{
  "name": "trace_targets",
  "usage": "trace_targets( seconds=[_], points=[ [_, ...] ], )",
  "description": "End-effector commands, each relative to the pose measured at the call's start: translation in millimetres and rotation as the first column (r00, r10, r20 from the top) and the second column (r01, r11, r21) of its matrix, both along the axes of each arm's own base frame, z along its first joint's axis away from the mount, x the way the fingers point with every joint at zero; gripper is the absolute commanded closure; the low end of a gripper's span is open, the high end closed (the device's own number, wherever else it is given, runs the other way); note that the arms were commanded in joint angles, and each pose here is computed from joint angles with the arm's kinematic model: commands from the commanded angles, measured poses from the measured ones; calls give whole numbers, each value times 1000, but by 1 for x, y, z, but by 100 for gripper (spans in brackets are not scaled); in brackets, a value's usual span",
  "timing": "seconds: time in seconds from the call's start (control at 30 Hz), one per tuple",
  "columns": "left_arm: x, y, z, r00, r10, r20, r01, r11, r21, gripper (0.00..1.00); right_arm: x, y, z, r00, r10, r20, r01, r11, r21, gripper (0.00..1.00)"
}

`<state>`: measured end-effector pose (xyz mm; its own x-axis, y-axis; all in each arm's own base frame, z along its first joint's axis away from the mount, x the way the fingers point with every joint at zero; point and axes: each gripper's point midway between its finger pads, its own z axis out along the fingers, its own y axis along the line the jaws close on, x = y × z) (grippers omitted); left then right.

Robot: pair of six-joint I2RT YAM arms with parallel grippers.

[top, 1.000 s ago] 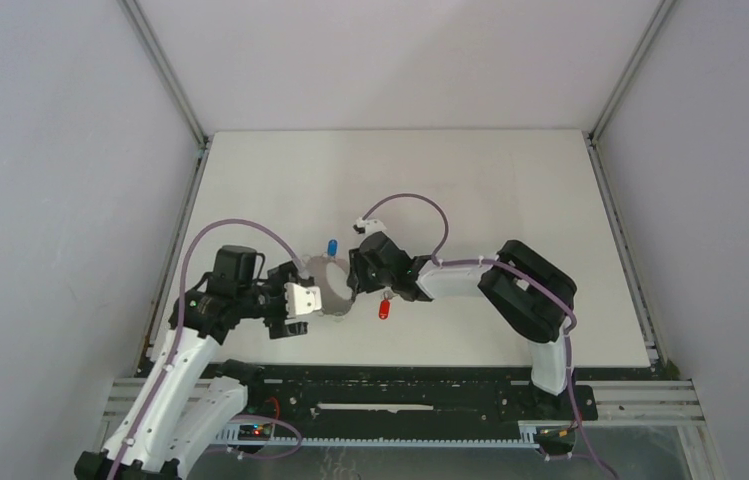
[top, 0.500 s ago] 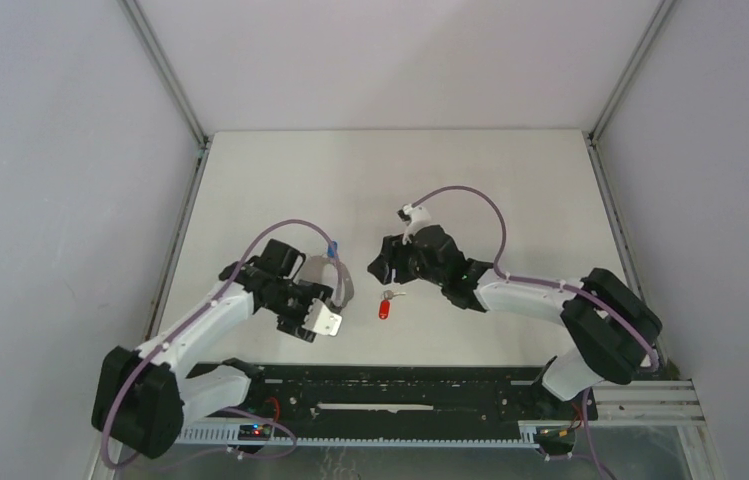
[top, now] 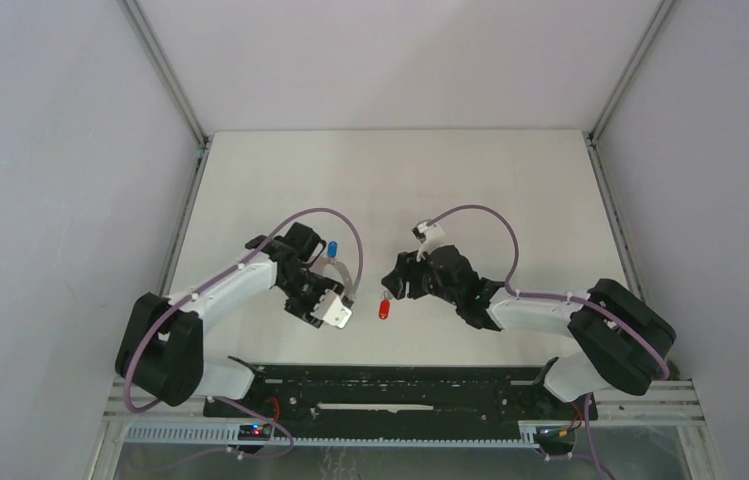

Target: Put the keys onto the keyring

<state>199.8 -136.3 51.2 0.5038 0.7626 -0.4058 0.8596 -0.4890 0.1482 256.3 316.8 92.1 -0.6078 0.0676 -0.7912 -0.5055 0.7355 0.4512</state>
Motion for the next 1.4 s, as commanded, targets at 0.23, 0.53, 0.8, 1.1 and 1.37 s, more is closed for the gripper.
trace_targets(
  seconds=[0.23,0.53,0.8,1.1,1.37],
  points=[
    [-1,-9,-18,996,-82,43,82,997,8,45,11,-4,23,996,-49,69,44,996,81,38],
    [-8,-3,-37,967,-229,114,224,973,55,51,8,-15,19,995,-69,69,63,995,81,38],
    [-5,-8,-40,973,-206,105,200,978,59,62,8,-15,21,995,-60,74,54,995,86,38],
    [-8,-18,-25,989,-130,76,130,992,1,100,2,-16,26,993,-30,118,17,994,106,43],
    [-15,-36,0,999,-4,-35,0,993,-118,100,-28,11,34,967,160,200,-186,975,120,45]
  ],
)
